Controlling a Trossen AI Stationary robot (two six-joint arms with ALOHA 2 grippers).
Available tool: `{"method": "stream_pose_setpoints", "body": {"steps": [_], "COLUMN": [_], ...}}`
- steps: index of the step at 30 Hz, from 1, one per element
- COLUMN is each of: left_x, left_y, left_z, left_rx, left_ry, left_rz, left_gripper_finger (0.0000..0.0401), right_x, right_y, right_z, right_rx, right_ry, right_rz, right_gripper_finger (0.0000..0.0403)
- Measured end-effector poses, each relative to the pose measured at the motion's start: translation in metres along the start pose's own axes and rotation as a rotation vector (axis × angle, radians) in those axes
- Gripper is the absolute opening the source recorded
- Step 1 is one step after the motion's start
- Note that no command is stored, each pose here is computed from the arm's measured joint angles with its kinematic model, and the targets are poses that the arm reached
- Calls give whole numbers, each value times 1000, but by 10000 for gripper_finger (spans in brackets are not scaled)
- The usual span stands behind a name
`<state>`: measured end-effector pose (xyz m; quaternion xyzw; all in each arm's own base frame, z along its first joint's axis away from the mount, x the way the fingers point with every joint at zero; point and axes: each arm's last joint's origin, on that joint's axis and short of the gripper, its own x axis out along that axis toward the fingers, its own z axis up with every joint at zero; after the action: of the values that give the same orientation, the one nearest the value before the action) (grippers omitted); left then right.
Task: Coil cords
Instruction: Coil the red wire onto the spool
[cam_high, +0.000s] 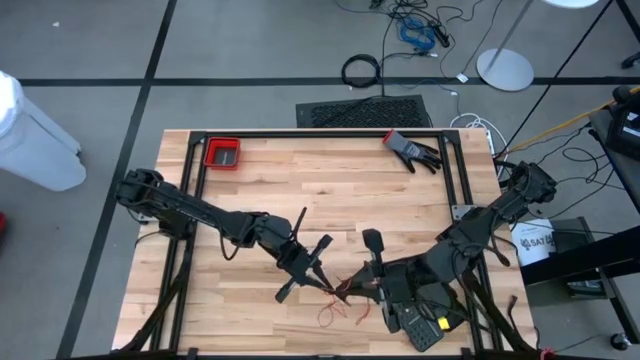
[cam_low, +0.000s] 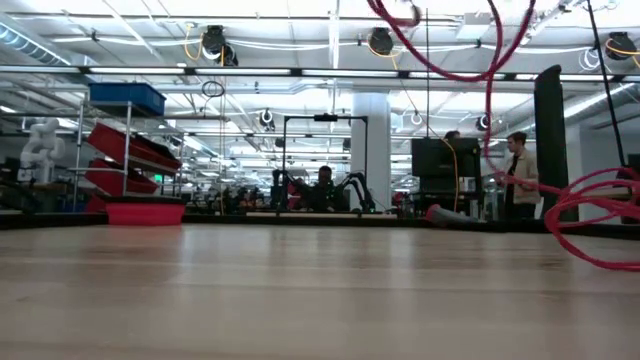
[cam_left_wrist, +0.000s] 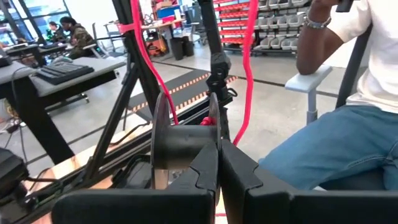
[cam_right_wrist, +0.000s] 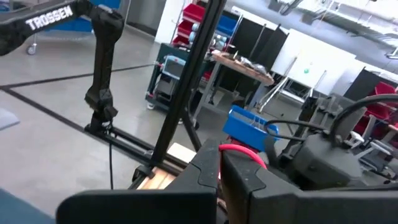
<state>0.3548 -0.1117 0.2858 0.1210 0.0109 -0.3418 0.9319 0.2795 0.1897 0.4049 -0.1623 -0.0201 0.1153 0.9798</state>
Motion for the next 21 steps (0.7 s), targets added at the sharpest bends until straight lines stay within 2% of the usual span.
{"method": "stream_pose_setpoints", "body": {"steps": [5, 8, 12, 15, 21], "left_x": [-1, -2, -10, -17, -33], "left_y": [0, 1, 1, 0, -3], "left_z": [1, 2, 4, 6, 16], "left_rx": [1, 3, -2, -13, -21], "left_ry": [1, 9, 78, 136, 213], "left_rz": [7, 28, 60, 84, 153], "left_gripper_finger": [8, 8, 8, 8, 8], "right_x": [0, -1, -4, -6, -12], "right_y": [3, 5, 9, 11, 19], "right_z": [-8, -13, -14, -13, -24], "right_rx": [46, 33, 74, 110, 134], "right_ry": [75, 123, 137, 143, 264], "right_rz": [30, 57, 146, 171, 279], "right_gripper_finger": [0, 7, 34, 59, 99]}}
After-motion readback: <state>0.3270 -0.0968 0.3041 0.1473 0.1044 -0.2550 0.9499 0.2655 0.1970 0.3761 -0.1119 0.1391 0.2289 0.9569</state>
